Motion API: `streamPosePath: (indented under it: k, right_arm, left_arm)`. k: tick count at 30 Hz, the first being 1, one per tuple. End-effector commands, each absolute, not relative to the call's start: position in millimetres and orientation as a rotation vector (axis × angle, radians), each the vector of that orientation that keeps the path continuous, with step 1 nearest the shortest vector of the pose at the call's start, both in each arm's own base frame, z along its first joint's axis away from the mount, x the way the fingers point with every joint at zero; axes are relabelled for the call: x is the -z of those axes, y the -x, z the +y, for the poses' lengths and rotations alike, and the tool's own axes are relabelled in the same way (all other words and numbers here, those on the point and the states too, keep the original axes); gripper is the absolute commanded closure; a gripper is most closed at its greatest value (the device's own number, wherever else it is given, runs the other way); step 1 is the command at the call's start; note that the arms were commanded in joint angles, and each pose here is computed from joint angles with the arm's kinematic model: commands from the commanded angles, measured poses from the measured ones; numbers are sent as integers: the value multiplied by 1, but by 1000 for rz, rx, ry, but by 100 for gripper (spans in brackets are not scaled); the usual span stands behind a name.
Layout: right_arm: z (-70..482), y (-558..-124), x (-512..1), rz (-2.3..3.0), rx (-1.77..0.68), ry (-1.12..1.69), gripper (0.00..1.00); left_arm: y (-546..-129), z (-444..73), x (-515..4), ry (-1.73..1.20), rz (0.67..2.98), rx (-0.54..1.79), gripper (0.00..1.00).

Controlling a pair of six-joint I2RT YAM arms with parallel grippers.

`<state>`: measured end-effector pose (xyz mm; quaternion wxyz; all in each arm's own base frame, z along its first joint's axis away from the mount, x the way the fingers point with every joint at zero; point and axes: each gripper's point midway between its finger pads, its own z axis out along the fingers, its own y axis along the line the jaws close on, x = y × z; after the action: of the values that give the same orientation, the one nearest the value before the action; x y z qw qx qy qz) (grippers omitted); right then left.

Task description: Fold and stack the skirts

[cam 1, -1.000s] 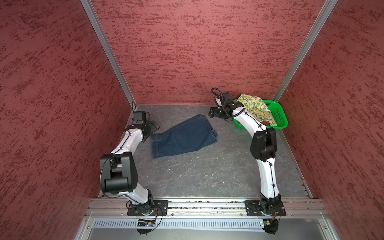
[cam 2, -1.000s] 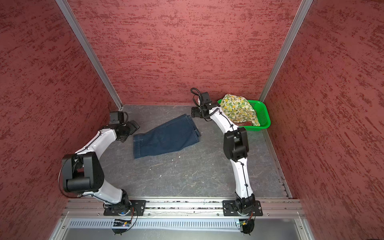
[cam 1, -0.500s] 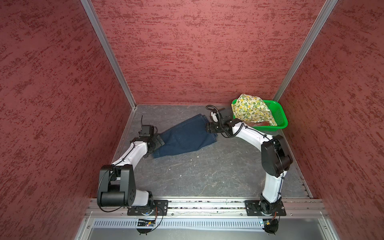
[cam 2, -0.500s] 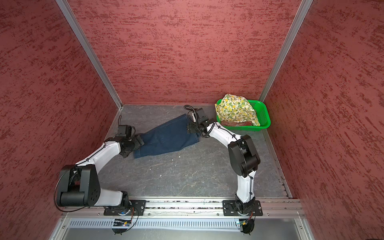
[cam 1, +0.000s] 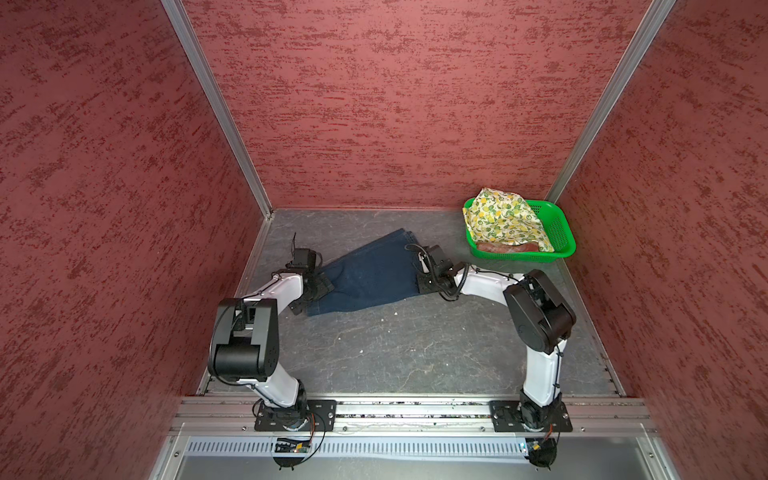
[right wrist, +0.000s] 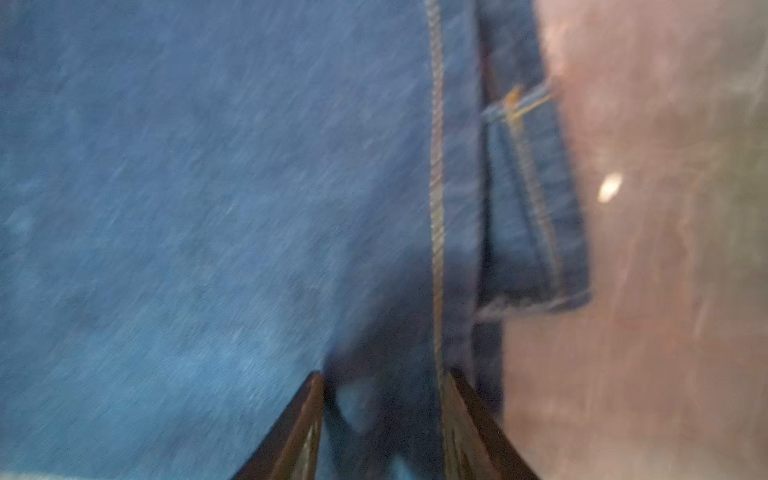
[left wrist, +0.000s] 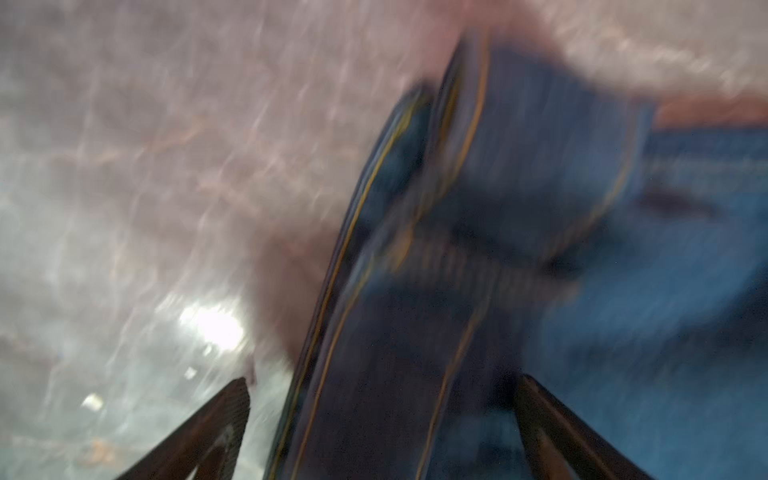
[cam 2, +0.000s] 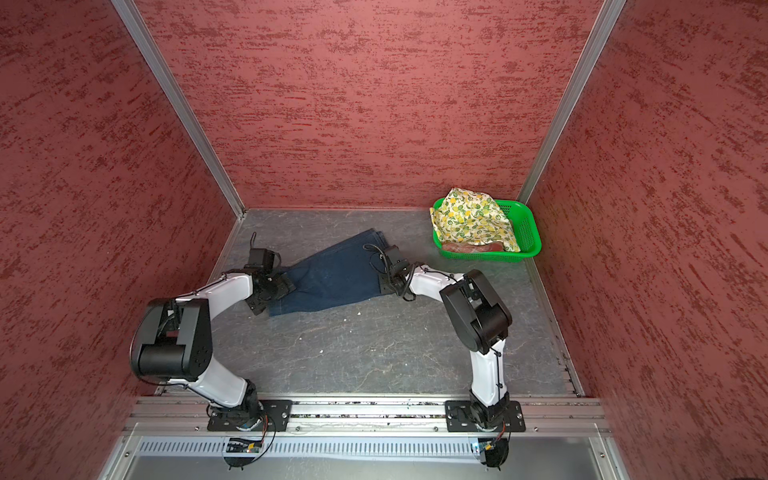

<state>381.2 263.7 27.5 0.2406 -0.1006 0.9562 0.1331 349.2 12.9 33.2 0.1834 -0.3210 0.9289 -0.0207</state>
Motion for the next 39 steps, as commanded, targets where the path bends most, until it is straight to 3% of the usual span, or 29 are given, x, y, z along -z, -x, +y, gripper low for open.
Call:
streamPosePath:
  k: [1,9,15,19,26,32,39]
  right_arm:
    - [279,-347,-13,2657,-387,264,59]
    - [319,-299,-63,2598,-549,315,63]
    - [306,-335,-125,2472,-600,231,49]
    - [291,-378,-130,2447,-572,219,41]
    - [266,-438,-97,2487,-546,151,38]
    - [269,-431,-72,2523,-638,128,40]
    - [289,-389,-54,2542,-843,66,52]
  left_arm:
    - [-381,21,-41,900,2568,58,0]
    - [-445,25,-49,881,2538,109,0]
    - [-469,12,-92,790,2500,140,0]
    - [-449,6,-119,768,2476,155,0]
    - [-365,-17,-108,807,2517,191,0]
    - [-316,-31,-75,818,2581,176,0]
    - [-331,-36,-37,832,2655,133,0]
